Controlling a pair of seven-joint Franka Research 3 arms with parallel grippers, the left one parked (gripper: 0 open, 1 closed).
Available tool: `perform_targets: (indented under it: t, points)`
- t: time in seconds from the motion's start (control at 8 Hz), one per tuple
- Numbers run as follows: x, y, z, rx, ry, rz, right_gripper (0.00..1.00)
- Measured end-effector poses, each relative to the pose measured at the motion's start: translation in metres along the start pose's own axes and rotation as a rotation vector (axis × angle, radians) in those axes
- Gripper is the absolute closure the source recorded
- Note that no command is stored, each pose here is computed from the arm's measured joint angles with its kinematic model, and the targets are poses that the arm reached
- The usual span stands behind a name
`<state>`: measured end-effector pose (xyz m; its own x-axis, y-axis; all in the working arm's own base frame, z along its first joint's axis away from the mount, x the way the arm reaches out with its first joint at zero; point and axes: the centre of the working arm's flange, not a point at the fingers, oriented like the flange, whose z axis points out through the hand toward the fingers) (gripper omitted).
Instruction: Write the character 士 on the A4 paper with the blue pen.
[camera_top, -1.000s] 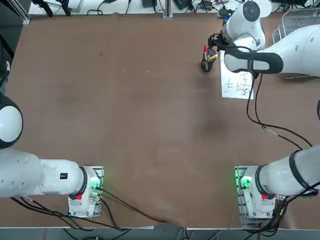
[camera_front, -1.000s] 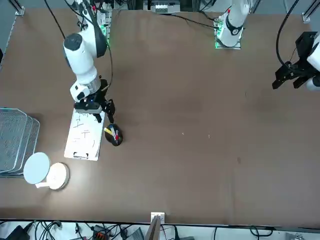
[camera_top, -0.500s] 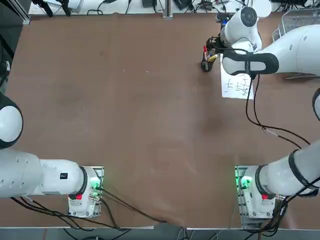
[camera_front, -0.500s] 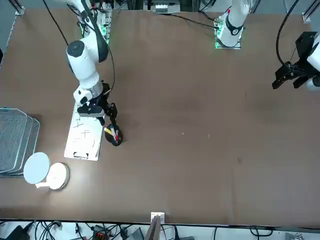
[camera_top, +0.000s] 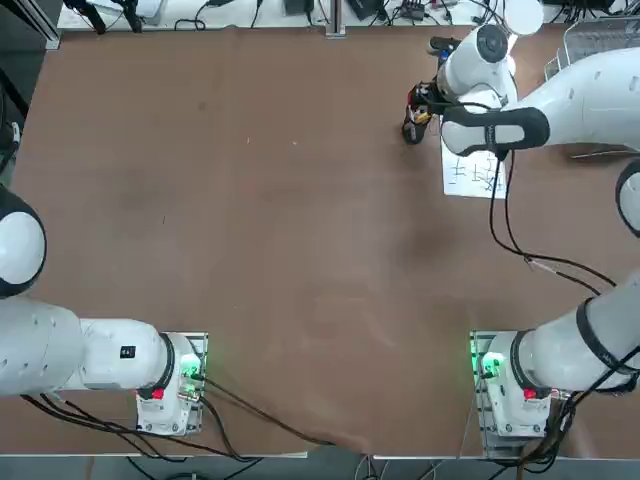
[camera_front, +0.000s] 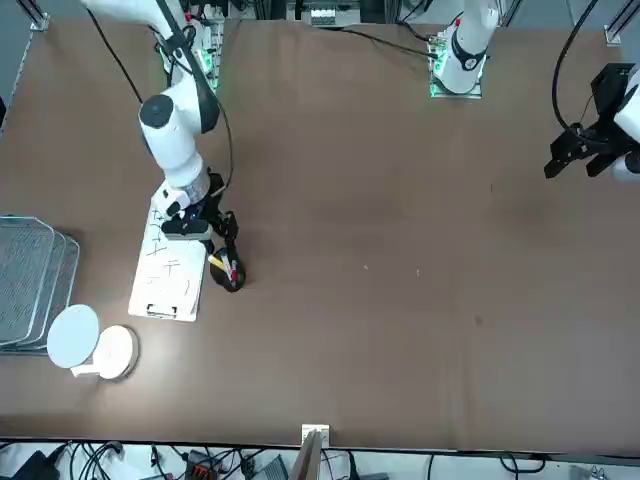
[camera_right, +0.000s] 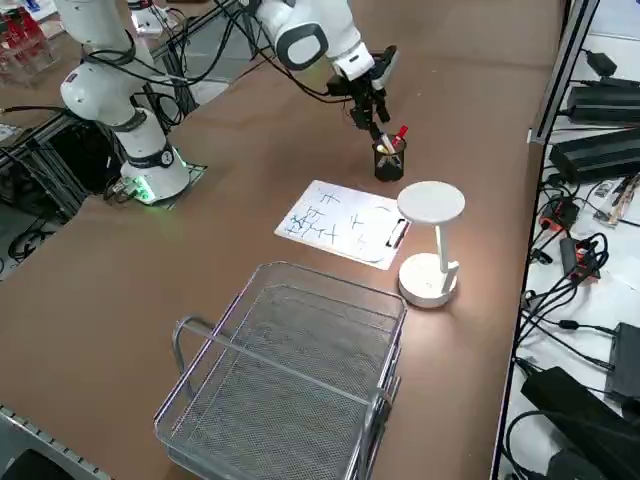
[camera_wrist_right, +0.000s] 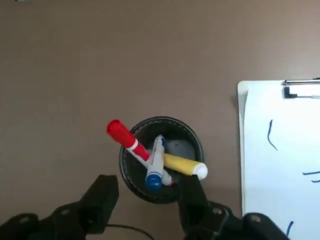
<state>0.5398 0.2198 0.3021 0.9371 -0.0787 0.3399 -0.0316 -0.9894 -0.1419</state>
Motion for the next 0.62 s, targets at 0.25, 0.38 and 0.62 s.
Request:
perform_targets:
  t: [0.25, 0.38, 0.62]
  points:
    - [-0.002, 0.001, 0.007, 0.004, -0.005, 0.0, 0.29]
    - [-0.003, 0.003, 0.011, 0.004, -0.003, -0.005, 0.29]
    - [-0.002, 0.01, 0.017, -0.006, 0.0, -0.015, 0.3]
